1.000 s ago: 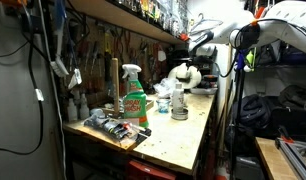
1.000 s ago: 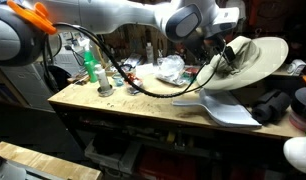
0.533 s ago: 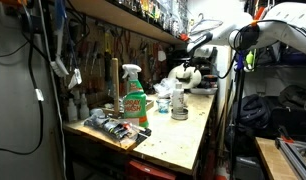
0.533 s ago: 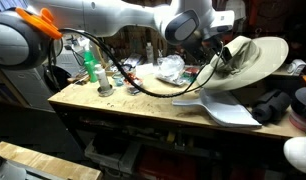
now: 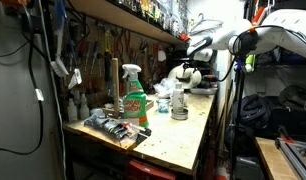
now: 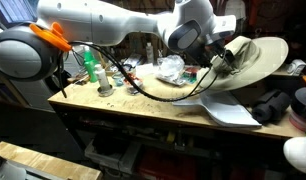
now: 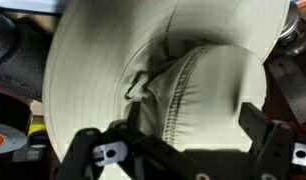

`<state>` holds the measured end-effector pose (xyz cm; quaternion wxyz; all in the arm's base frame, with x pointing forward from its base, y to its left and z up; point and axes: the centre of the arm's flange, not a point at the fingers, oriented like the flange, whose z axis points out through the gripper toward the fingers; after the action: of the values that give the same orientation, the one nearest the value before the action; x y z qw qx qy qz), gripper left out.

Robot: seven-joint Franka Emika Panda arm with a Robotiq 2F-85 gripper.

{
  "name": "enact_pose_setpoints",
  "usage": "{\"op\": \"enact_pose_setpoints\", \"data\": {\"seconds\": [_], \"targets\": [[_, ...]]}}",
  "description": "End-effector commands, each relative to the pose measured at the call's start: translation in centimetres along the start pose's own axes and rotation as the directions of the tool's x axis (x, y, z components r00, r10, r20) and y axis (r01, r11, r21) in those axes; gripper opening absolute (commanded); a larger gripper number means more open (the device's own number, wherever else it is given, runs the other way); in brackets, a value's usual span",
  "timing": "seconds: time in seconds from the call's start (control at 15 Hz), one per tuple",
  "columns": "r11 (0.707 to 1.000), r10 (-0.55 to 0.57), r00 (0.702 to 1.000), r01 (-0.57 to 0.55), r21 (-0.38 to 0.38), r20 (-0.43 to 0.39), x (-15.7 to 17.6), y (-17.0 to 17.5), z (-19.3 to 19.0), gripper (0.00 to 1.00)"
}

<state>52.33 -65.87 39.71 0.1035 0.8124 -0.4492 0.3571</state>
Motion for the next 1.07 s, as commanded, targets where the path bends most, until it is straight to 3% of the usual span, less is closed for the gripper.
{"op": "enact_pose_setpoints", "data": {"seconds": [0.0, 0.07, 0.67, 1.0], "targets": [[1.0, 0.019, 0.999, -0.018, 0.021, -0.049, 1.7, 1.0, 1.9, 0.92], [1.0, 0.022, 0.998, -0.021, 0.022, -0.052, 1.7, 1.2, 1.9, 0.74], [0.997, 0.046, 0.994, -0.04, 0.062, -0.101, 2.5, 1.5, 1.5, 0.04], [0.993, 0.076, 0.985, -0.061, 0.096, -0.157, 3.2, 2.1, -0.4, 0.01]]}}
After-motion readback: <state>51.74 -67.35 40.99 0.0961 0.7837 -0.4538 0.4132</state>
